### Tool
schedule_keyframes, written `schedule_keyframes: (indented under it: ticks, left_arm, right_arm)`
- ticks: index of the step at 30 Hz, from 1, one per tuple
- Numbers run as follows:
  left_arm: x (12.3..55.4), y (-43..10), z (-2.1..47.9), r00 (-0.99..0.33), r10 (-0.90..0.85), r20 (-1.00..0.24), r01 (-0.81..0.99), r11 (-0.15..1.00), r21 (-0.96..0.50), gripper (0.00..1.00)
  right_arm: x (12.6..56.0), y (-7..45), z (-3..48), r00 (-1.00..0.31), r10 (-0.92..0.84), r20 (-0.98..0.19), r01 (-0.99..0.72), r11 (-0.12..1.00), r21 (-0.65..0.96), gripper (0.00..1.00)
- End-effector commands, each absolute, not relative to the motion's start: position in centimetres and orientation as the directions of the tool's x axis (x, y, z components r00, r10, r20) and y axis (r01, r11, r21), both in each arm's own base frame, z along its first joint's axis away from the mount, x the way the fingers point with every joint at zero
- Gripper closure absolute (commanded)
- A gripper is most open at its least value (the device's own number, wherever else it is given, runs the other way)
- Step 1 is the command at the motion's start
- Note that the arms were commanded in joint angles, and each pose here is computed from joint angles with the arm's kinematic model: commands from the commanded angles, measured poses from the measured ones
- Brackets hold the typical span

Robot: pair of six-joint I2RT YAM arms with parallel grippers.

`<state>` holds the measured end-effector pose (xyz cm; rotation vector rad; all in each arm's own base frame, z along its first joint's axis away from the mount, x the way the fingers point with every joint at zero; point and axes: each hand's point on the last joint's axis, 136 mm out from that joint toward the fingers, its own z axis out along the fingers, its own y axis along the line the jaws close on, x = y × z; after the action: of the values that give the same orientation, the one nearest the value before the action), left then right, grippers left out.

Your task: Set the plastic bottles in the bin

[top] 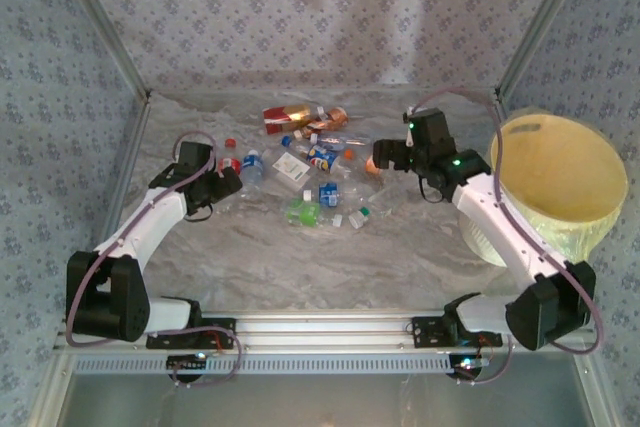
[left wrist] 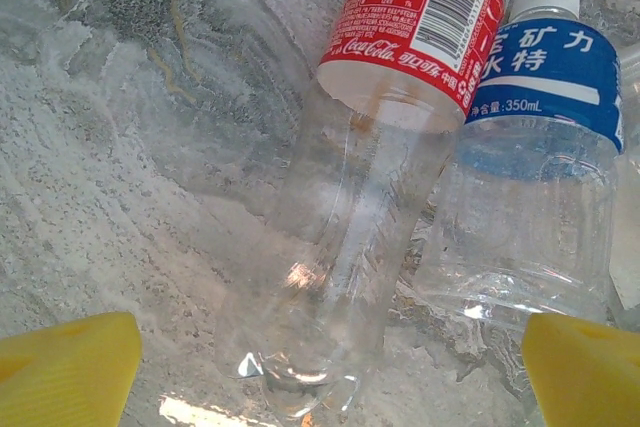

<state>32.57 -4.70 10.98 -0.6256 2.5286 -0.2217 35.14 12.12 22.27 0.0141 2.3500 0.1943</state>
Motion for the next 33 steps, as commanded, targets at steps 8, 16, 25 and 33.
schedule_keyframes:
  ticks: [8, 16, 25, 33]
  left_arm:
    - [33.1, -6.6, 12.9, -0.750, -0.492, -0.443, -0.355, 0.863, -0.359, 0.02]
    - [33.2, -6.3, 12.1, -0.755, -0.484, -0.443, -0.363, 0.870, -0.334, 0.02]
    - [33.1, -6.0, 11.4, -0.759, -0.478, -0.442, -0.373, 0.876, -0.307, 0.02]
    - [32.8, -5.8, 10.8, -0.763, -0.478, -0.435, -0.381, 0.876, -0.295, 0.02]
  right_arm:
    - [32.4, 11.3, 14.3, -0.644, 0.500, -0.579, 0.426, 0.863, 0.271, 0.00]
    - [32.9, 11.8, 10.7, -0.564, 0.638, -0.525, 0.572, 0.760, 0.308, 0.00]
    - [34.1, 13.5, 6.5, -0.604, 0.655, -0.454, 0.579, 0.752, 0.315, 0.02]
    - [33.4, 12.7, 2.6, -0.636, 0.653, -0.412, 0.626, 0.748, 0.219, 0.09]
